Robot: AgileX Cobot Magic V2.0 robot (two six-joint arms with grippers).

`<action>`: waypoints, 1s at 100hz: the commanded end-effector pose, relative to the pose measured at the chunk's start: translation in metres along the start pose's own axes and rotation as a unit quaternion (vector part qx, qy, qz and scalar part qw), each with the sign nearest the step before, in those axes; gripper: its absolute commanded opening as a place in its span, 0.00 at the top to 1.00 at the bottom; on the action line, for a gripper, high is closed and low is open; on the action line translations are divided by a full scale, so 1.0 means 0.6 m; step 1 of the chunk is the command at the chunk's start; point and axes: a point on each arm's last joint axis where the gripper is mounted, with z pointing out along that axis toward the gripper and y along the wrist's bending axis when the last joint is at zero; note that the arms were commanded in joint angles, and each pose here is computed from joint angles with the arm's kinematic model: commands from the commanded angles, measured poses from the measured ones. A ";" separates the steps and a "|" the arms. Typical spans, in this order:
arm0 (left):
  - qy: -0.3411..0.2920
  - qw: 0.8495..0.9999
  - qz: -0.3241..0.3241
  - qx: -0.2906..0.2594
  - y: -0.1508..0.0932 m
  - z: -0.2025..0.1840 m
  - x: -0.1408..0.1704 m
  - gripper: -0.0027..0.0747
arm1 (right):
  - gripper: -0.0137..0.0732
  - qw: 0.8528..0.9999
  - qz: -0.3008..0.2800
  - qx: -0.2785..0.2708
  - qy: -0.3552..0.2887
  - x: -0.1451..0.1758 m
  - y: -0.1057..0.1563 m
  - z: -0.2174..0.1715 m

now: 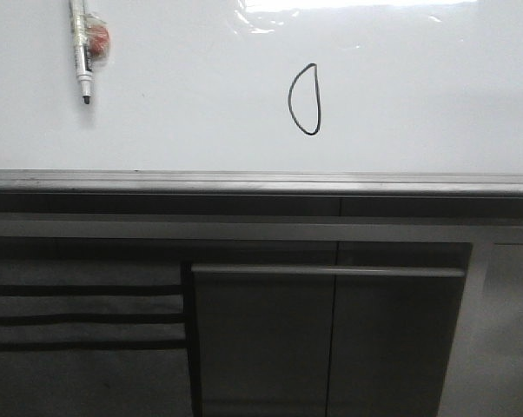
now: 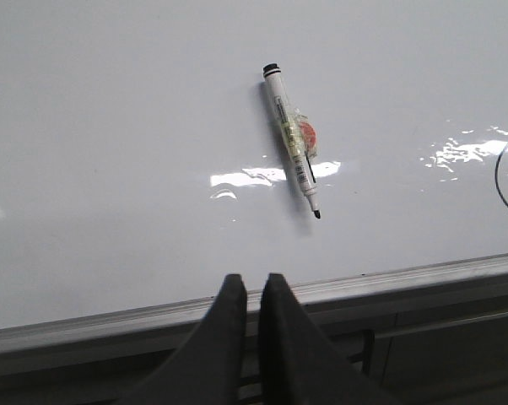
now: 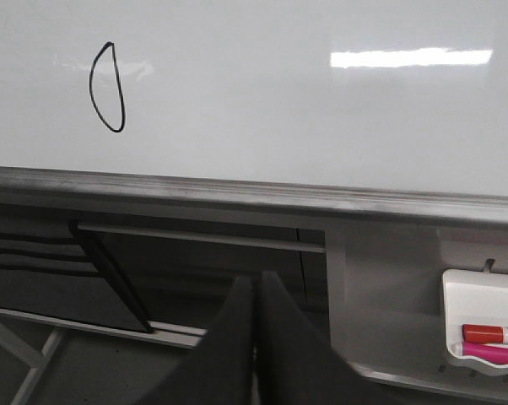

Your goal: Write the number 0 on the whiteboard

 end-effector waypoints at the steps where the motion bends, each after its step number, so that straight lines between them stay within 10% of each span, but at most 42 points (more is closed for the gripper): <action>1: -0.043 0.999 -0.025 0.000 0.001 -0.001 -0.023 0.99 | 0.93 1.000 -0.004 0.003 -0.030 -0.019 0.000 -0.004; 50: -0.069 0.997 -0.022 -0.017 0.005 -0.008 -0.006 0.99 | 0.93 1.000 -0.004 0.003 -0.027 -0.018 0.000 -0.004; 100: -0.142 0.987 -0.017 -0.076 0.008 -0.029 0.179 0.99 | 0.93 1.000 -0.004 0.003 -0.029 -0.018 0.000 -0.004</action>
